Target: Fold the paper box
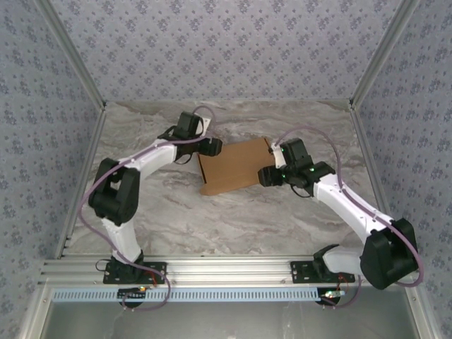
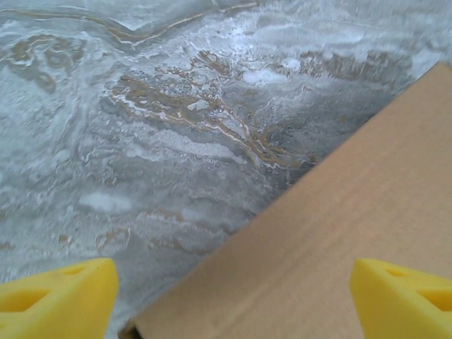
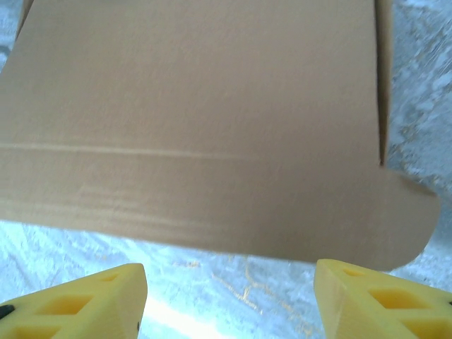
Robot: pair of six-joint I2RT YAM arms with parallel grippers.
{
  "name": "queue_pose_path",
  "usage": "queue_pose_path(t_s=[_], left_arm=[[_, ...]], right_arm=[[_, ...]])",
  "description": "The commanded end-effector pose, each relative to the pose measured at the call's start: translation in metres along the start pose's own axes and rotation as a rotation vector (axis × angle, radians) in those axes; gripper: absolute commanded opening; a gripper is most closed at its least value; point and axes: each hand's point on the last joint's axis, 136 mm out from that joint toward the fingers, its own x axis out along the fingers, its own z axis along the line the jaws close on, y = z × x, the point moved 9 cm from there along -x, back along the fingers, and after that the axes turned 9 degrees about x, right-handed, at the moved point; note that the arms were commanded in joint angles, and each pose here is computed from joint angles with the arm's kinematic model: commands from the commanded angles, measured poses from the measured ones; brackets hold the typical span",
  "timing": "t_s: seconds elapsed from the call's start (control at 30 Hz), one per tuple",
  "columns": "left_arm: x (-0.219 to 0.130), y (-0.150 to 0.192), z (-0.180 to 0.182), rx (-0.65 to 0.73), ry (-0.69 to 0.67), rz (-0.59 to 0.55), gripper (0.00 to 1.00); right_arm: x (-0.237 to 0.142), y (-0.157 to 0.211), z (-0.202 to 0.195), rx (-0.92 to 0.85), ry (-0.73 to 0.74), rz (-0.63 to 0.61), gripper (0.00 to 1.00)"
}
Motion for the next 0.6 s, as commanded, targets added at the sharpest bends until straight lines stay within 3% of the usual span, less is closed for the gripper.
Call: queue_pose_path(t_s=[0.0,0.27,0.57], left_arm=[[0.007,0.006,0.004,0.136,0.085,0.142,0.85],[0.023,0.009,0.006,0.138,0.277,0.205,0.84],[0.017,0.03,-0.002,0.079,0.363,0.242,0.75]], right_arm=[[-0.003,0.013,-0.001,0.014,-0.013,0.056,0.66],[0.014,0.021,0.003,0.058,-0.098,0.115,0.65],[0.049,0.027,0.002,0.222,-0.269,0.159,0.62]])
